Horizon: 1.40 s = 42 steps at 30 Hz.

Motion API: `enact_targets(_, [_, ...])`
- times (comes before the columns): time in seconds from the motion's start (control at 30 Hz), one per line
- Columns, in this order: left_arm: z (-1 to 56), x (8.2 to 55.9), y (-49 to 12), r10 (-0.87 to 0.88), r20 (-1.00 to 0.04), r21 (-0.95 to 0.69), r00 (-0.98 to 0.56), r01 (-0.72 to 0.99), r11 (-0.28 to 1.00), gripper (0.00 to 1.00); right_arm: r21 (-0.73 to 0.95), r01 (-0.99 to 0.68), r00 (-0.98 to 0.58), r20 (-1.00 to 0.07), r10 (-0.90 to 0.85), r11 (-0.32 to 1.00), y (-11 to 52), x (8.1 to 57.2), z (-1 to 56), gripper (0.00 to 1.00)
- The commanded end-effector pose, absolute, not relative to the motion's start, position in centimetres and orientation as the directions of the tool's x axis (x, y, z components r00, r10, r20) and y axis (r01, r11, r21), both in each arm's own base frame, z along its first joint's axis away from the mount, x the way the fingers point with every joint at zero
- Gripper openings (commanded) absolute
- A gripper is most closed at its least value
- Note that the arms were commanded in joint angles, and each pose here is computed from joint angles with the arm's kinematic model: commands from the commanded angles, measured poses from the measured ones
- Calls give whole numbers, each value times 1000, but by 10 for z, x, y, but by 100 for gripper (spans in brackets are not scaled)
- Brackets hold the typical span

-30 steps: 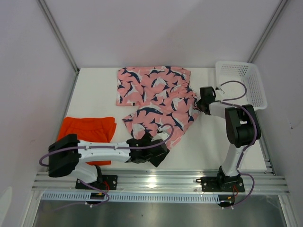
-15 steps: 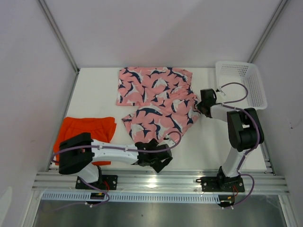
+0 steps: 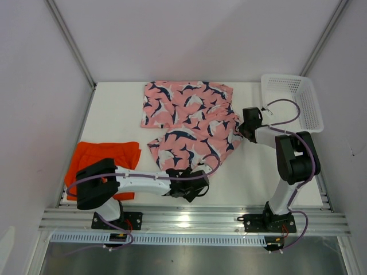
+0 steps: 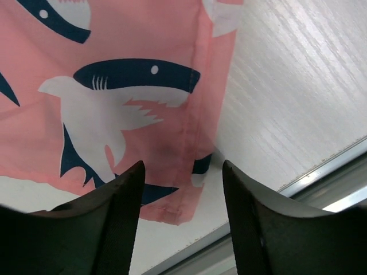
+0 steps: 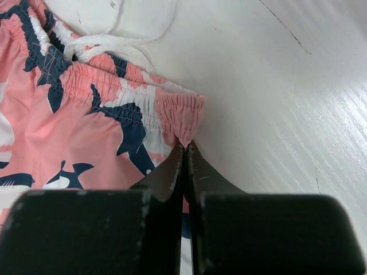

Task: Fold and stack the shorts
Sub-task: Fold the shorts

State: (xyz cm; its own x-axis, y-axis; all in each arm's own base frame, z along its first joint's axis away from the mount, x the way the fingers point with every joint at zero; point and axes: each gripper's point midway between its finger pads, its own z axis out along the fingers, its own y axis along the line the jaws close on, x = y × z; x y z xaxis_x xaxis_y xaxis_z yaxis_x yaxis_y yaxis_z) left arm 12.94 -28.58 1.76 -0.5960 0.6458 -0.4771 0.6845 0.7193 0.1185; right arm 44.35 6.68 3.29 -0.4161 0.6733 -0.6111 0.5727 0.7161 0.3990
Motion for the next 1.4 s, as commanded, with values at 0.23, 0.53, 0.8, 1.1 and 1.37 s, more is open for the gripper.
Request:
enact_targets(0.23, [2, 131, -264, 616, -446, 78, -649, 657, 749, 32, 422, 548, -389, -636, 666, 722, 64, 446, 57, 0])
enact_targets(0.53, [31, 103, -290, 641, -488, -12, -592, 739, 673, 0, 278, 541, -528, -622, 578, 794, 63, 413, 63, 0])
enact_targets(0.8, [90, 31, -299, 664, -509, -114, -548, 808, 578, 0, 238, 489, -643, -552, 531, 839, 74, 332, 54, 0])
enact_targets(1.1, [202, 50, -265, 482, -626, -215, -613, 730, 649, 0, 209, 549, -580, -602, 549, 809, 45, 267, 106, 0])
enact_targets(1.37, [253, 123, -239, 407, -717, -130, -566, 682, 719, 0, 194, 578, -528, -651, 545, 793, 27, 282, 166, 0])
